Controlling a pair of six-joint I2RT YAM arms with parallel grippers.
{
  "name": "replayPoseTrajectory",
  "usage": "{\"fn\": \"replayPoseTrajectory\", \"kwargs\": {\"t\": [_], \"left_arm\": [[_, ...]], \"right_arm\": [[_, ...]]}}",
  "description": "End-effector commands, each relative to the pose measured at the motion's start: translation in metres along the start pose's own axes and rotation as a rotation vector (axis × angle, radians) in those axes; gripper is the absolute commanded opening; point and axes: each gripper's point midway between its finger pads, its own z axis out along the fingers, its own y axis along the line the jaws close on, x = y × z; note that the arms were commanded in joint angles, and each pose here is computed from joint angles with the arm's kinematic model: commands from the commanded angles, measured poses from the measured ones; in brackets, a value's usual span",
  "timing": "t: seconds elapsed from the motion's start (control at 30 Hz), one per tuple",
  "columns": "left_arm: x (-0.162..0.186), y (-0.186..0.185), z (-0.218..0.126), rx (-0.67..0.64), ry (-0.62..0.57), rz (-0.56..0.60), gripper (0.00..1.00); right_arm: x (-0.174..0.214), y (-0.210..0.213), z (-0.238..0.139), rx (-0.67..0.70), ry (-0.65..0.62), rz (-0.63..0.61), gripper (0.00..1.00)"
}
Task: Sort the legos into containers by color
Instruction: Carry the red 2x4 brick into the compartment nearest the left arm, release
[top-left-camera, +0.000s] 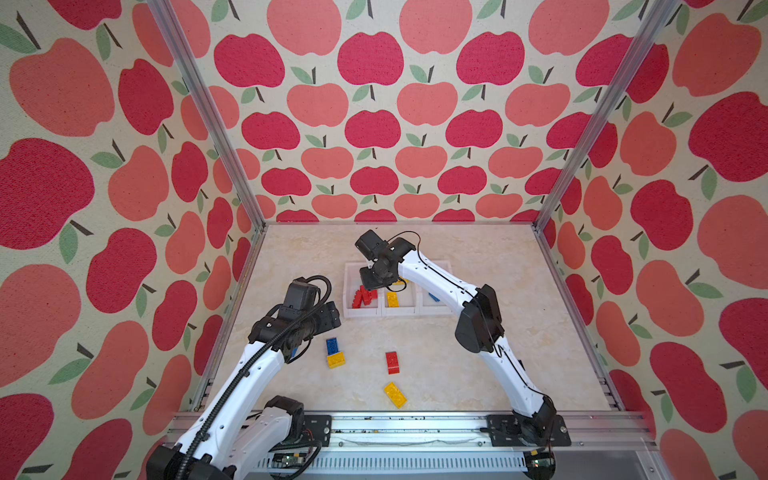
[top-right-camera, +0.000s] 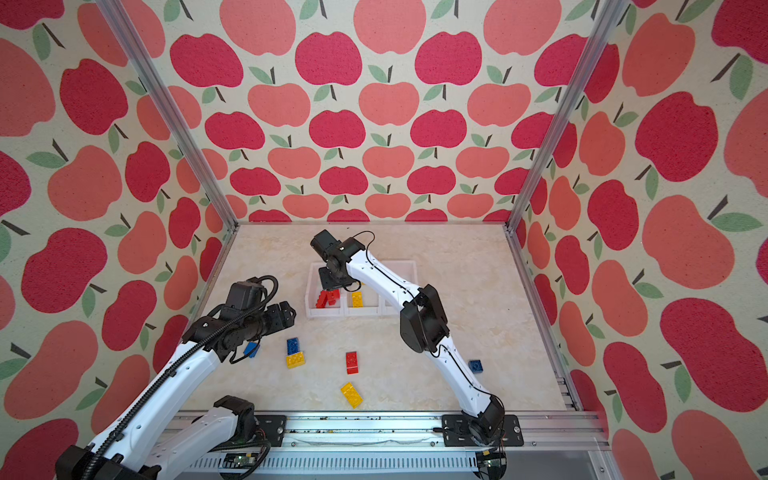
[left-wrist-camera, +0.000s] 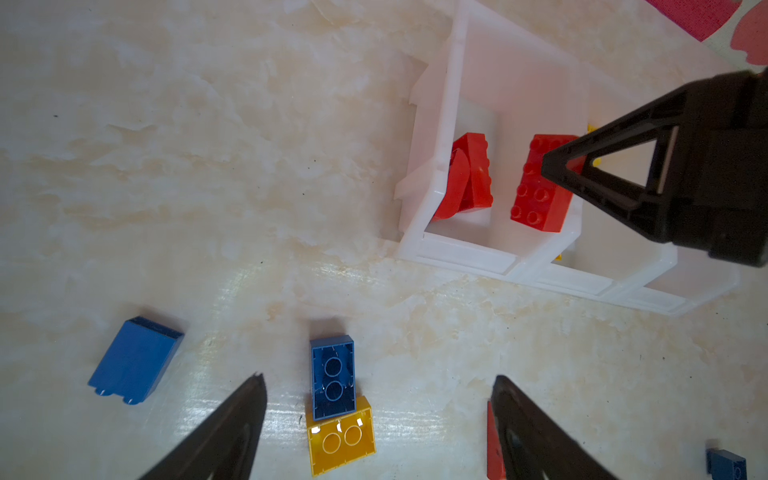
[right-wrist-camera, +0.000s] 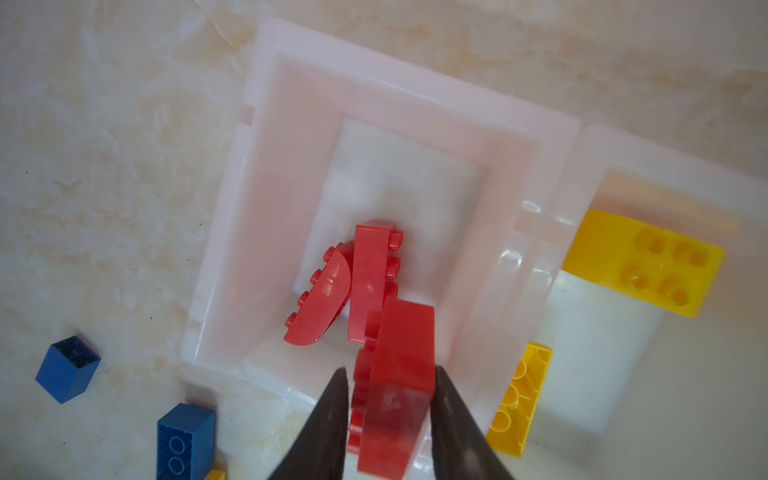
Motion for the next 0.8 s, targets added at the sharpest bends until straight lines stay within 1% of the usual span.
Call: {"fn": "replayPoseTrajectory", "kwargs": {"t": [0.0, 0.07, 0.37, 0.77], "left_arm": [[0.007, 0.007, -0.001, -0.021, 0.018, -0.016, 0.87], [0.007, 0.007, -0.001, -0.020, 0.017, -0.017, 0.88], [0.005, 0.006, 0.000, -0.019, 0.017, -0.022, 0.88], [0.014, 0.007, 0.005, -0.017, 0.046, -0.037, 0.89]], "right_arm": [[-0.002, -0.007, 0.000, 0.024, 0.004, -0.004, 0.45], [-0.003, -0.005, -0.001, 0.019, -0.001, -0.004, 0.48], [-0.008, 0.000, -0.016, -0.003, -0.023, -0.005, 0.50], [-0.004, 0.013, -0.052, -0.036, -0.044, -0.036, 0.55]]}}
